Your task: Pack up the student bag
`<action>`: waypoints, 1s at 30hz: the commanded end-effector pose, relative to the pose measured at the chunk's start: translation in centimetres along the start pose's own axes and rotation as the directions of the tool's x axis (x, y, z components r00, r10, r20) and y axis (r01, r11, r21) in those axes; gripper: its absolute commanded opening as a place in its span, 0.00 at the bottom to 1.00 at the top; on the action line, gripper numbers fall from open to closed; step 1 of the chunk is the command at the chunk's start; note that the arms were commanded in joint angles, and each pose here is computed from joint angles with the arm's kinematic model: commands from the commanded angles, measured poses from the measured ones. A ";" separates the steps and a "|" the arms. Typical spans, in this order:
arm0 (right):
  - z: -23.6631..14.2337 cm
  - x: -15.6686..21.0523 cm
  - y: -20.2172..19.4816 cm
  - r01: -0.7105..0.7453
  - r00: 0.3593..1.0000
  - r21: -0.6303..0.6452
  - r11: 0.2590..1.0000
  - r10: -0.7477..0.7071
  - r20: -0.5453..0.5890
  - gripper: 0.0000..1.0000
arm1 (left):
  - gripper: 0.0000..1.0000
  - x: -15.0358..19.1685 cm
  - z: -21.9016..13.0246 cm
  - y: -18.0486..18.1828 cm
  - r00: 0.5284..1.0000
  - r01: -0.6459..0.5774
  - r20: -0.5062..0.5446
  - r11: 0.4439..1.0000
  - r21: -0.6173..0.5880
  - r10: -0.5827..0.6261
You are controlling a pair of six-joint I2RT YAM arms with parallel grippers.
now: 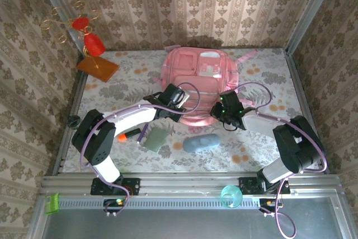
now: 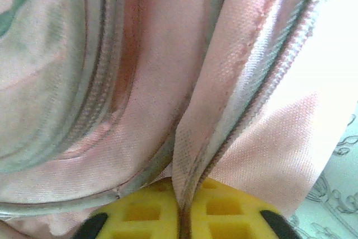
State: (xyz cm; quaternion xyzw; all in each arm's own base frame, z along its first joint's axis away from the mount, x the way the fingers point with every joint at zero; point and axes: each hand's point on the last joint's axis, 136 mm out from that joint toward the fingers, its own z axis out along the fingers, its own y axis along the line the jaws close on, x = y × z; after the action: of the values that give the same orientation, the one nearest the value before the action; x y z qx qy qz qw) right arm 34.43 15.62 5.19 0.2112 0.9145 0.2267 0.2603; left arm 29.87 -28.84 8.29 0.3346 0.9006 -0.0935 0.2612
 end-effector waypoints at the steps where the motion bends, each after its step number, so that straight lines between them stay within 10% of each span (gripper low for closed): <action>1: -0.9 -2.3 -2.3 0.020 0.997 0.085 0.996 -0.026 0.067 0.00 | 0.00 2.2 -0.7 1.6 0.995 -0.041 -0.090 0.996 -0.080 0.033; 30: -1.4 -9.3 -7.8 0.055 0.998 0.174 0.983 -0.058 0.013 0.00 | 0.00 0.9 -0.2 8.7 0.998 0.059 -0.019 0.992 -0.111 -0.061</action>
State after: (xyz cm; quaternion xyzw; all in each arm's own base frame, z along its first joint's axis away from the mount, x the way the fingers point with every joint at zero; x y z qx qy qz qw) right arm 37.81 7.71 5.98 0.1981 0.9279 0.2089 0.2370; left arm 33.90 -24.68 8.76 0.3070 0.9069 -0.0911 0.2738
